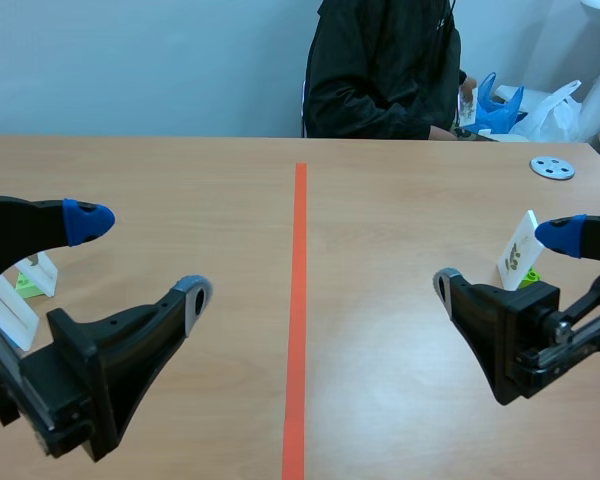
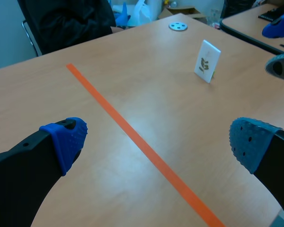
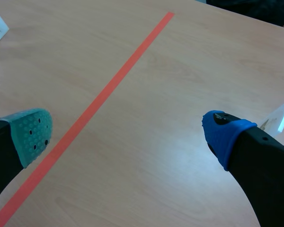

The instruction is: Sort the leaf by its shape. The table is split by an orange tape line. A compound leaf with several leaflets goes to the left side, a simple leaf with one blade goes to the right side. Return to the home posture when a red brick is placed on the table.

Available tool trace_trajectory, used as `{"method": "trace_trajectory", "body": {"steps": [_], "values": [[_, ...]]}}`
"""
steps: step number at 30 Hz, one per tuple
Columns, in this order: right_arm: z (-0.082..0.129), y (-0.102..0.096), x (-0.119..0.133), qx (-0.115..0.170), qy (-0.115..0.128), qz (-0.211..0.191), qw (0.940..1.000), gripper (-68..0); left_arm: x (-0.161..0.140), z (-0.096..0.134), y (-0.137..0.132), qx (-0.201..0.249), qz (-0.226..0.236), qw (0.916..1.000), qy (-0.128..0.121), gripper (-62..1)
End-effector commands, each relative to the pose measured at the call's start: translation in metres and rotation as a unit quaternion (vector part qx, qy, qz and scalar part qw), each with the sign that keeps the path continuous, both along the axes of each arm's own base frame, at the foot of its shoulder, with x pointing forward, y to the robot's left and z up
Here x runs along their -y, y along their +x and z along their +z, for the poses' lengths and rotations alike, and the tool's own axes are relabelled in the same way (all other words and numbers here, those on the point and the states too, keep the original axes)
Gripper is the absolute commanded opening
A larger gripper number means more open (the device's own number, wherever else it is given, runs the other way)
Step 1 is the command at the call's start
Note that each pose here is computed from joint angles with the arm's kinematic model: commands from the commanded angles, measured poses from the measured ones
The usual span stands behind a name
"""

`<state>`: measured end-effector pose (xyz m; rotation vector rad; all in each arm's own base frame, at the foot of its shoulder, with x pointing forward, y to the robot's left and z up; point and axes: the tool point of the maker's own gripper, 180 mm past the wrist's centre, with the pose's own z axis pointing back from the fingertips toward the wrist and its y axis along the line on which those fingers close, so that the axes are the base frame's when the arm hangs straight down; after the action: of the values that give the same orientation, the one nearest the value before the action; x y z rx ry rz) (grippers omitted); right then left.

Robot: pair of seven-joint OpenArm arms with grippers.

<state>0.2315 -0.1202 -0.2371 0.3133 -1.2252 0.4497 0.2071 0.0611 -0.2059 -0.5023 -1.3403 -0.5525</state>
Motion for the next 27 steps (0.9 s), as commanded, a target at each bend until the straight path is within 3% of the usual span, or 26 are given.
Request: {"method": "trace_trajectory", "body": {"steps": [1, 10, 13, 27], "values": [[0.007, 0.004, 0.003, 0.015, 0.0, -0.001, 0.9999, 0.4, 0.002, 0.005, -0.001, 0.008, -0.003, 0.9999, -0.012, 1.4], [0.007, 0.004, 0.002, 0.014, 0.0, -0.001, 0.9999, 0.4, 0.002, 0.005, -0.001, 0.009, -0.003, 0.9999, -0.012, 1.4], [0.008, 0.004, 0.002, 0.014, 0.002, -0.001, 0.9999, 0.4, -0.003, 0.005, 0.004, 0.01, 0.017, 0.9997, -0.011, 1.4], [0.008, 0.004, 0.002, 0.014, 0.002, -0.001, 0.9999, 0.4, -0.008, -0.006, 0.006, -0.013, 0.034, 0.9993, 0.01, 1.4]]}}
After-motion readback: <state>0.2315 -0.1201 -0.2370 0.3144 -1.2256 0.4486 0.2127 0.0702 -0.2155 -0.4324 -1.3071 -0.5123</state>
